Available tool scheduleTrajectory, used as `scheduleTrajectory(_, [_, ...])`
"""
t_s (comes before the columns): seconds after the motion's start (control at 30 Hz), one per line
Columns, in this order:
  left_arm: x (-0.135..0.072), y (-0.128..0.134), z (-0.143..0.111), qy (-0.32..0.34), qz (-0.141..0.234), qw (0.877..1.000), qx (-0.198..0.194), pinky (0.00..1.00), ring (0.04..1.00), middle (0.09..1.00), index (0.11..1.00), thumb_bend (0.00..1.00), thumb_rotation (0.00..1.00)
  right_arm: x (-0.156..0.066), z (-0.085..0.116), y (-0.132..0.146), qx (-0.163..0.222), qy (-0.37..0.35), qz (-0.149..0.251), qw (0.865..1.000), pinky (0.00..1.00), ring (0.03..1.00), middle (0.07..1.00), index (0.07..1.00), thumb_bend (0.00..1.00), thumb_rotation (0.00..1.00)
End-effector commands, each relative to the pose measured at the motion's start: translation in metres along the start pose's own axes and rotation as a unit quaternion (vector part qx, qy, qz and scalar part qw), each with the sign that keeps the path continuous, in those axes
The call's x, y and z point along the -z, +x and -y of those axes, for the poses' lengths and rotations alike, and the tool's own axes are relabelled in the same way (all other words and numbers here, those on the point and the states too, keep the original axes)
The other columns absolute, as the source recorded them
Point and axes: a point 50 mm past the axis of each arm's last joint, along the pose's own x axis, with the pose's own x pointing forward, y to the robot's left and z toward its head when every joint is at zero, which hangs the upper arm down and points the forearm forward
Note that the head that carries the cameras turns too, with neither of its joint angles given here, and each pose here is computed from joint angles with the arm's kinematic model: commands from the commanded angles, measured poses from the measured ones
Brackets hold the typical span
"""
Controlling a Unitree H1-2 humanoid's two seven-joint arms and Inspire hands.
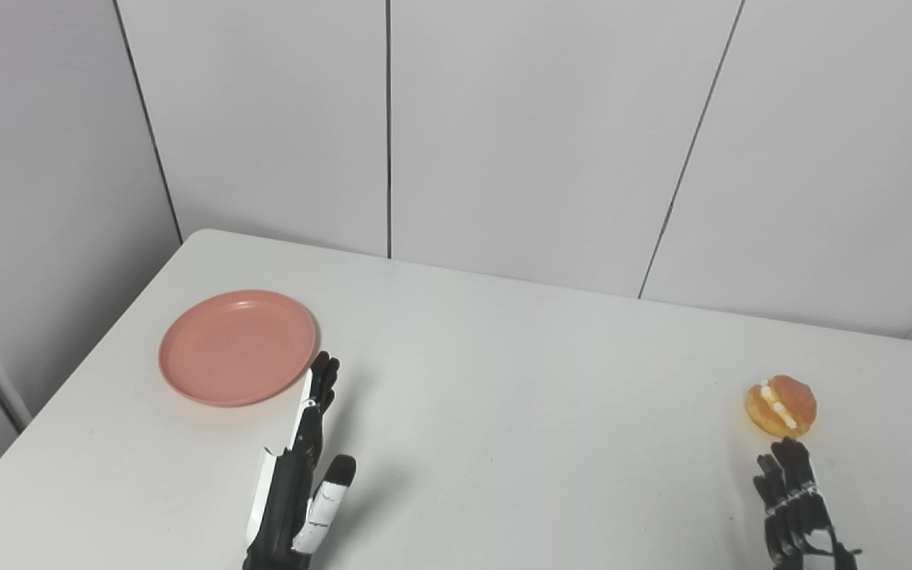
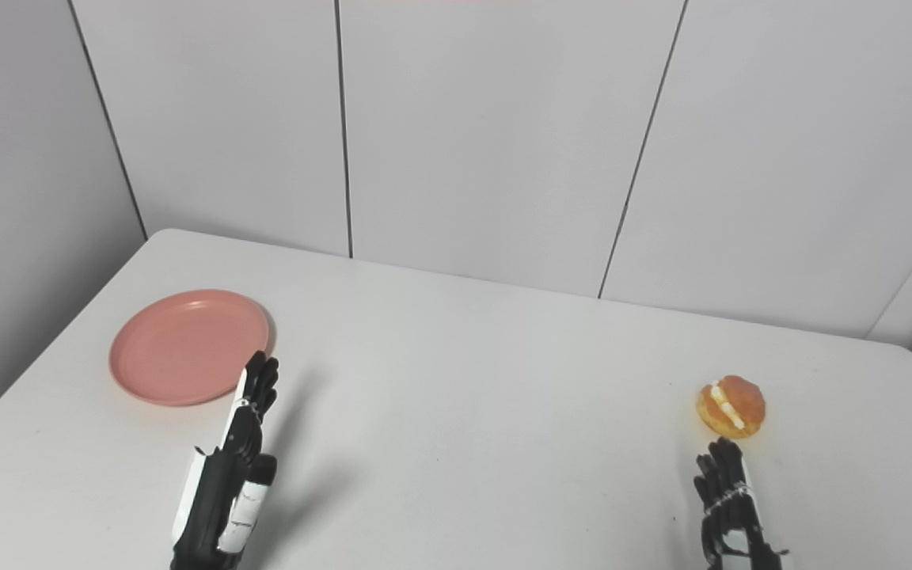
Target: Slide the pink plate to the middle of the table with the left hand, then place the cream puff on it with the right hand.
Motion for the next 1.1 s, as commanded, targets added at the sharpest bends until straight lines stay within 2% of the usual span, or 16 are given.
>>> scheduleTrajectory(0.0, [0.032, -0.014, 0.031, -0.023, -0.070, 0.997, 0.019, 1.00, 1.000, 1.000, 1.000, 0.75, 0.96, 0.033, 0.028, -0.011, 0.015, -0.025, -0.056, 0.998, 1.00, 0.968, 0.972, 0.953, 0.84, 0.94])
scheduleTrajectory(0.17, [0.035, -0.014, 0.029, -0.027, -0.075, 0.997, 0.019, 1.00, 1.000, 1.000, 1.000, 0.75, 0.95, 0.036, 0.024, -0.010, 0.016, -0.023, -0.059, 0.998, 0.99, 0.960, 0.960, 0.942, 0.85, 0.94])
scheduleTrajectory(0.33, [0.039, -0.013, 0.027, -0.032, -0.080, 0.996, 0.018, 1.00, 1.000, 1.000, 1.000, 0.78, 0.94, 0.038, 0.021, -0.009, 0.010, -0.021, -0.056, 0.998, 0.98, 0.960, 0.962, 0.950, 0.82, 0.94])
scheduleTrajectory(0.6, [0.035, -0.012, 0.027, -0.043, -0.075, 0.996, 0.019, 1.00, 1.000, 1.000, 1.000, 0.76, 0.94, 0.036, 0.022, -0.009, 0.011, -0.021, -0.055, 0.998, 0.97, 0.948, 0.956, 0.941, 0.84, 0.92])
scheduleTrajectory(0.7, [0.029, -0.012, 0.028, -0.072, -0.069, 0.995, 0.013, 1.00, 1.000, 1.000, 1.000, 0.80, 0.94, 0.035, 0.024, -0.010, 0.012, -0.020, -0.056, 0.998, 0.96, 0.941, 0.951, 0.938, 0.84, 0.92])
scheduleTrajectory(0.87, [0.009, 0.001, 0.026, -0.110, -0.035, 0.993, 0.010, 1.00, 1.000, 1.000, 1.000, 0.85, 0.95, 0.031, 0.029, -0.013, 0.019, -0.019, -0.062, 0.998, 0.97, 0.956, 0.953, 0.932, 0.85, 0.92])
scheduleTrajectory(0.97, [-0.007, 0.019, 0.020, -0.133, -0.012, 0.991, 0.004, 1.00, 0.997, 0.996, 1.000, 0.91, 0.94, 0.031, 0.031, -0.015, 0.021, -0.023, -0.068, 0.997, 0.97, 0.954, 0.952, 0.931, 0.85, 0.92])
scheduleTrajectory(1.07, [-0.023, 0.039, 0.013, -0.157, 0.007, 0.987, 0.001, 1.00, 0.973, 0.980, 0.994, 0.91, 0.92, 0.031, 0.031, -0.016, 0.022, -0.025, -0.069, 0.997, 0.96, 0.942, 0.940, 0.919, 0.86, 0.92])
